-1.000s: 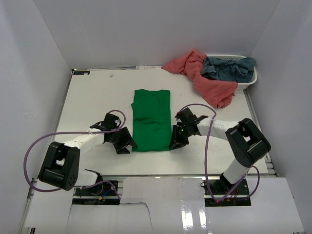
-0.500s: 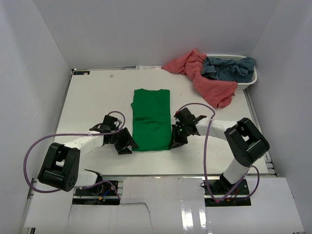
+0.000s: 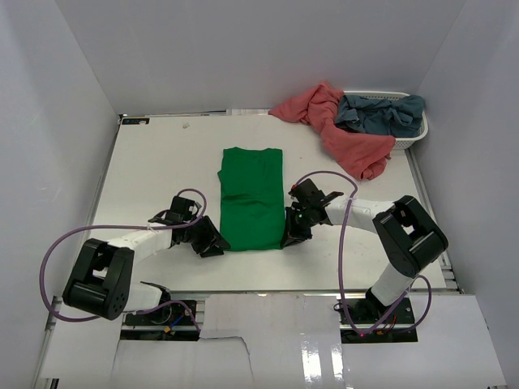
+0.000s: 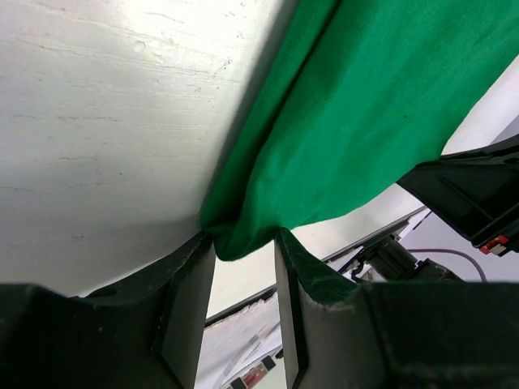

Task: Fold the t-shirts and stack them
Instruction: Grab one side of the 2/3 rectangular tshirt with both arms

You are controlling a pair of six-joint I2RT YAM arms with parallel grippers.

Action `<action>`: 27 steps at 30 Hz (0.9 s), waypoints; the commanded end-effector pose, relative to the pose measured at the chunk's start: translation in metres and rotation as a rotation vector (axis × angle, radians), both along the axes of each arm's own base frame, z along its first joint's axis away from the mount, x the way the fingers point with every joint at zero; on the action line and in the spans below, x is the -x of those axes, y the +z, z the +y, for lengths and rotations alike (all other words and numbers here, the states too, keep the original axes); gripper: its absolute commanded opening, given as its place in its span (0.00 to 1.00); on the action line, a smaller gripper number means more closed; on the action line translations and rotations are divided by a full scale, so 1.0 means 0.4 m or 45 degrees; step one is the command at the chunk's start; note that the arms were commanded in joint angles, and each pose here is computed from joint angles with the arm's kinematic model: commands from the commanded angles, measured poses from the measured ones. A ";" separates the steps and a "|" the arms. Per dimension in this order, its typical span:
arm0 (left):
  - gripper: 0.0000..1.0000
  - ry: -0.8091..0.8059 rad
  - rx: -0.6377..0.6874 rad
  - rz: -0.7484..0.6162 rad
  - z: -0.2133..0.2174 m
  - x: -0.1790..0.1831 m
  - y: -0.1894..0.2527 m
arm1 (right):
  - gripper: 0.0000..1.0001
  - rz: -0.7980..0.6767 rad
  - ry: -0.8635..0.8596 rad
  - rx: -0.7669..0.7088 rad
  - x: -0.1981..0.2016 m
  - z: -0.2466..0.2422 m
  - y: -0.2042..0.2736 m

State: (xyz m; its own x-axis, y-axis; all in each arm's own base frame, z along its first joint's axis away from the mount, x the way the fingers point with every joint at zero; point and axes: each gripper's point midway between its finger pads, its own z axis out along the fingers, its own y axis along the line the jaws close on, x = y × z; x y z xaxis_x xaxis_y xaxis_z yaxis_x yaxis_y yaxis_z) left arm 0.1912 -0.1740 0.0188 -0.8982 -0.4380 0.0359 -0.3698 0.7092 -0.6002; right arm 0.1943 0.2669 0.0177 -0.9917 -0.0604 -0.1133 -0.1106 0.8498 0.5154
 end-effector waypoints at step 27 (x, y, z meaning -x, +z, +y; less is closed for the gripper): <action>0.36 0.212 -0.495 0.111 0.188 0.064 -0.139 | 0.08 -0.103 0.002 0.083 -0.027 -0.023 -0.016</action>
